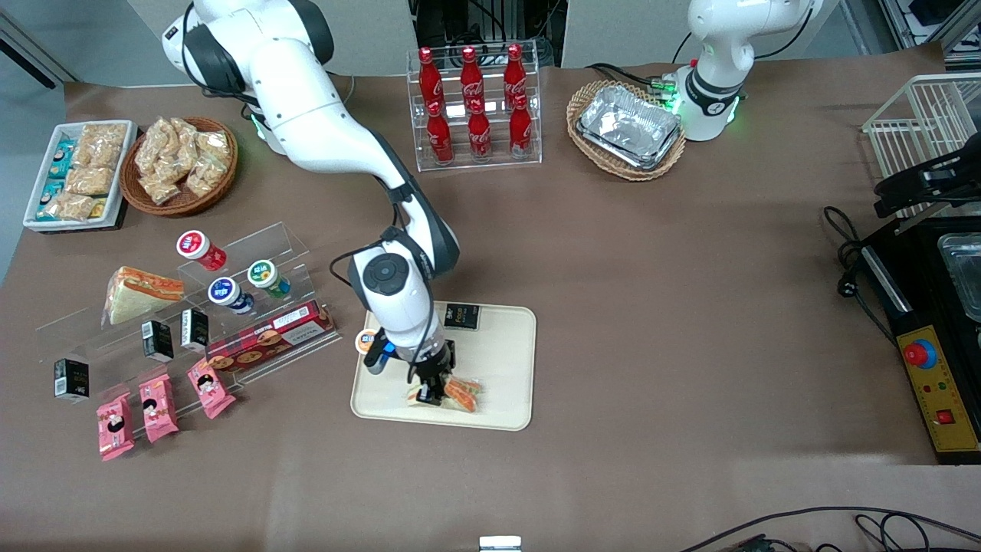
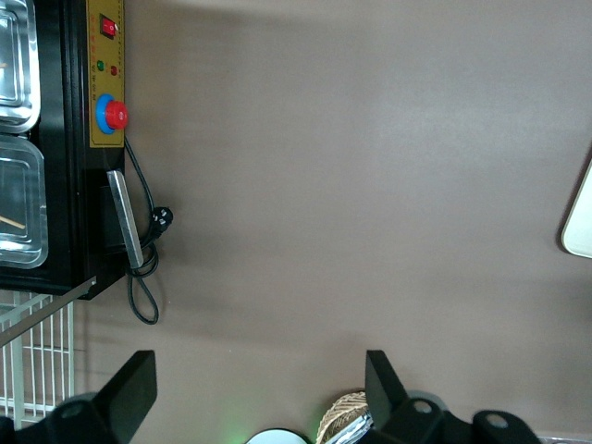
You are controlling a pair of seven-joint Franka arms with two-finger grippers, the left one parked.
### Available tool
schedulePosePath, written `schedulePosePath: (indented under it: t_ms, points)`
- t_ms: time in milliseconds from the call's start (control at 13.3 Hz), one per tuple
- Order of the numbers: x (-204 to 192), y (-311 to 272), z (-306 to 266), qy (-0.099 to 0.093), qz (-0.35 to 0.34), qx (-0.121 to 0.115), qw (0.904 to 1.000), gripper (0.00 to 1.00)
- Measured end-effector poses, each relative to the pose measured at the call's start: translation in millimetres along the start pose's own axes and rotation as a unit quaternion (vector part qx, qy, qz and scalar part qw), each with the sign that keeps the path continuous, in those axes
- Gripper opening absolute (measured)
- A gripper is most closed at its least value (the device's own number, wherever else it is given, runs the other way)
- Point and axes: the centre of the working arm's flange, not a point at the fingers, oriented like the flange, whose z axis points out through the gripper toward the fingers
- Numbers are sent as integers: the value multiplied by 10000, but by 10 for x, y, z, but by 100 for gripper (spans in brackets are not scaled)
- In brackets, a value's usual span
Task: Place sandwich on tray
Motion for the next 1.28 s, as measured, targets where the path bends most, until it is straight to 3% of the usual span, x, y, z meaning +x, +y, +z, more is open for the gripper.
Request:
schedulePosePath:
  t_ms: [226, 451, 827, 977, 1278]
  points:
    - [-9, 118, 150, 55, -25, -49, 10000, 19]
    - [28, 98, 182, 85, -9, -43, 10000, 26]
    - [27, -275, -149, -46, -161, 278, 9995, 77]
    - [34, -498, -505, 4, -562, 316, 9979, 99]
    - [292, -1056, -1520, 151, -1748, 29, 9845, 100]
